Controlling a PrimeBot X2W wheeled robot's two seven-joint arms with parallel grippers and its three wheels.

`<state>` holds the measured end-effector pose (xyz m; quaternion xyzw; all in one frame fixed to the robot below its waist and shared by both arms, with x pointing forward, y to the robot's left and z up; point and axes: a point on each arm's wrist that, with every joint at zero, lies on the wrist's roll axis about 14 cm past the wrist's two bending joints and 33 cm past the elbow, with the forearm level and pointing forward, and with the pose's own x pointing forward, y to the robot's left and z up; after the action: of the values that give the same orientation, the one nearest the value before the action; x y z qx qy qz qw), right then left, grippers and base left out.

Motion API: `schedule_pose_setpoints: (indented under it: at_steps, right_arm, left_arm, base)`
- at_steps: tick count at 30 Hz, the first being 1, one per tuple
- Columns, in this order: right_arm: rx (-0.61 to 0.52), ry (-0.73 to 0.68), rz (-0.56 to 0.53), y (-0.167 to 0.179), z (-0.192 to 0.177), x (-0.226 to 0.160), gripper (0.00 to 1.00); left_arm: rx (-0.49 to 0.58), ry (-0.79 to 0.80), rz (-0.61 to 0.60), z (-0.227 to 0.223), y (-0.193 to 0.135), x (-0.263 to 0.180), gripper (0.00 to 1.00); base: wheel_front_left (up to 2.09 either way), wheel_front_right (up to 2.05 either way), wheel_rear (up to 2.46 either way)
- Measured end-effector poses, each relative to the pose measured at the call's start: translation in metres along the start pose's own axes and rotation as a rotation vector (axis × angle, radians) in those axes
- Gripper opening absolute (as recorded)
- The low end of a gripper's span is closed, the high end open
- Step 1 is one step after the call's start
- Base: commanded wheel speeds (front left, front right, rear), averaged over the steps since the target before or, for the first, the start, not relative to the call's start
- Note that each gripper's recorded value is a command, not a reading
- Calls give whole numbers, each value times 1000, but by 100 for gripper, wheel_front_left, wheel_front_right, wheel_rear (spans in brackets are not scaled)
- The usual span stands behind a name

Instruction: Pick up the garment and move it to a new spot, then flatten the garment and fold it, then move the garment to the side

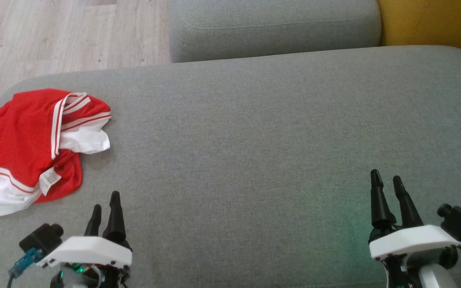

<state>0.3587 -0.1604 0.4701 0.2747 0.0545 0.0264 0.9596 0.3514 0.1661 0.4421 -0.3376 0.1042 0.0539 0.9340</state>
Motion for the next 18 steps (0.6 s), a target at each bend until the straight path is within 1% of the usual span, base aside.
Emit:
schedule_pose_setpoints:
  at_steps: [12,18]
  right_arm:
    - [-156,-21,40,10,4,0,100]
    - [-232,-35,57,14,6,0,100]
  left_arm:
    - [147,-37,-17,4,-6,0,100]
    - [220,-49,-3,3,-2,-5,100]
  base:
    - [0,0,0]
    - [0,0,0]
